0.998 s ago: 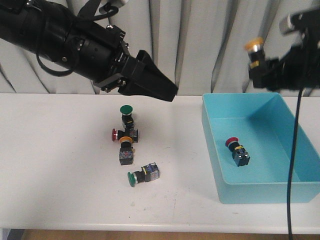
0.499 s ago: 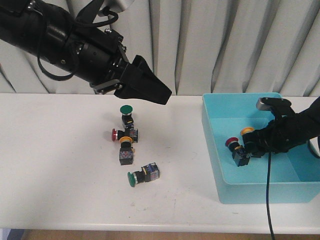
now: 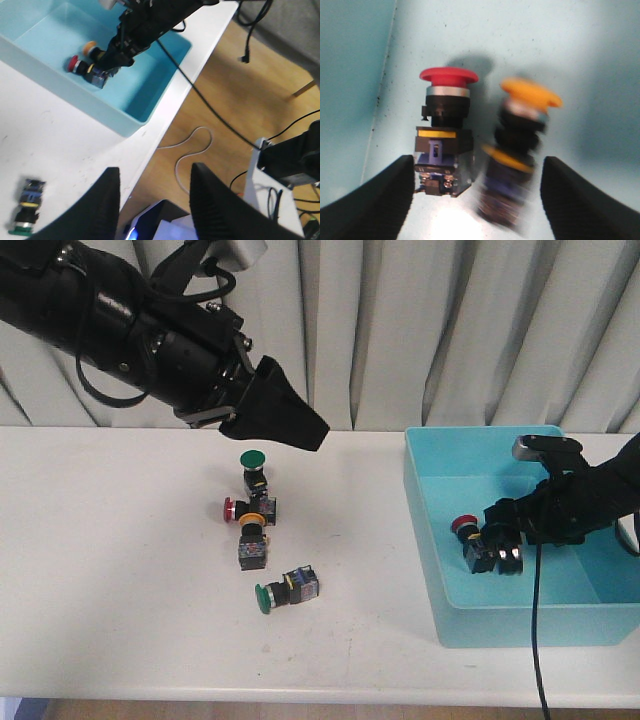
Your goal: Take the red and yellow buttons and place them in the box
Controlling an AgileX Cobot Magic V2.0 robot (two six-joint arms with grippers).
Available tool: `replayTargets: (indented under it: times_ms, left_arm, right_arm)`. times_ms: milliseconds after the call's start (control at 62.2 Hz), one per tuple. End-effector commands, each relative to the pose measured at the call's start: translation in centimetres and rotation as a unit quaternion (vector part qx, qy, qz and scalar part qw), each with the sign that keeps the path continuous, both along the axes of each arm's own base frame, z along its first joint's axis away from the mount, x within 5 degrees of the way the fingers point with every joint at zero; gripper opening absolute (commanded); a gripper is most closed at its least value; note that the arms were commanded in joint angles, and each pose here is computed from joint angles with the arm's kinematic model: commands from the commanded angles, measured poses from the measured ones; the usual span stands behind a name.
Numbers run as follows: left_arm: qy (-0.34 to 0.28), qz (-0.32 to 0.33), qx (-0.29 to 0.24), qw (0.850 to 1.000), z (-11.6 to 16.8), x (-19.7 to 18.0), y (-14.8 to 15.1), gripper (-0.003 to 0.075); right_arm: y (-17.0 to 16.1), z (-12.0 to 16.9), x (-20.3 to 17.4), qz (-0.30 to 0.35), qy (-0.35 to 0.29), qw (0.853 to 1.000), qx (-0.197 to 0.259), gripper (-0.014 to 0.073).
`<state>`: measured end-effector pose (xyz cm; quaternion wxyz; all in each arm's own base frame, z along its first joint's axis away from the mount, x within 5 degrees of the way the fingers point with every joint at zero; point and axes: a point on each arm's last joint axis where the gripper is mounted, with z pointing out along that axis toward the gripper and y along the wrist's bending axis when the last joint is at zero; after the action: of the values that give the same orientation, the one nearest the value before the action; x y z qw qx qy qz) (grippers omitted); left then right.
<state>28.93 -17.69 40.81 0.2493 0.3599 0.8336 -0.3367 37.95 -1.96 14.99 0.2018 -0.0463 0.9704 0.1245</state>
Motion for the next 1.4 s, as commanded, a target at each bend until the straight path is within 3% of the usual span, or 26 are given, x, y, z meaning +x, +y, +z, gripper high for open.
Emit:
replayTargets:
  times_ms: [0, 209, 338, 434, 515, 692, 804, 917, 1046, 1142, 1384]
  left_arm:
    - [-0.023, 0.002, -0.016, 1.000, 1.9, -1.1, 0.3, 0.0258]
    - [-0.046, 0.014, 0.040, 0.998, 1.3, -0.6, 1.1, 0.0144]
    - [-0.059, 0.028, 0.082, 0.995, 0.9, -0.3, 1.7, 0.0065]
    - [-0.068, 0.044, 0.115, 0.990, 0.6, 0.0, 2.3, -0.0003]
    - [-0.074, 0.056, 0.132, 0.987, 0.7, 0.1, 2.7, -0.0008]
    - [-0.129, 0.081, 0.109, 0.982, 3.0, -1.2, 3.4, -0.0008]
    - [-0.181, 0.110, 0.073, 0.975, 5.6, -2.9, 4.2, -0.0008]
    - [-0.213, 0.124, 0.053, 0.968, 6.9, -4.9, 5.1, -0.0008]
    - [-0.244, 0.149, 0.049, 0.957, 6.0, -7.0, 6.4, -0.0008]
    - [-0.256, 0.179, 0.036, 0.949, 3.5, -8.3, 7.2, -0.0008]
    - [-0.309, 0.270, -0.016, 0.912, -3.3, -11.4, 9.6, -0.0008]
  right_arm:
    - [-0.2, 4.2, 0.4, -0.017, -0.069, 0.997, 0.000, 0.0545]
    - [0.6, 10.5, -1.3, -0.019, -0.143, 0.989, 0.030, 0.0469]
    - [1.6, 15.9, -3.7, 0.014, -0.223, 0.973, 0.056, 0.0307]
    - [2.6, 20.6, -6.2, 0.046, -0.310, 0.947, 0.069, 0.0142]
    - [3.3, 23.8, -8.5, 0.069, -0.371, 0.923, 0.078, -0.0010]
    - [5.6, 28.7, -14.2, 0.156, -0.456, 0.868, 0.120, -0.0006]
    - [7.2, 30.1, -17.0, 0.200, -0.478, 0.846, 0.125, -0.0006]
    - [8.0, 29.6, -19.3, 0.189, -0.508, 0.832, 0.116, -0.0006]
    - [7.5, 25.8, -21.2, 0.148, -0.505, 0.846, 0.090, -0.0006]
    - [7.0, 22.5, -22.8, 0.127, -0.497, 0.856, 0.067, -0.0006]
    - [5.9, 15.4, -26.3, 0.077, -0.470, 0.878, 0.043, -0.0006]
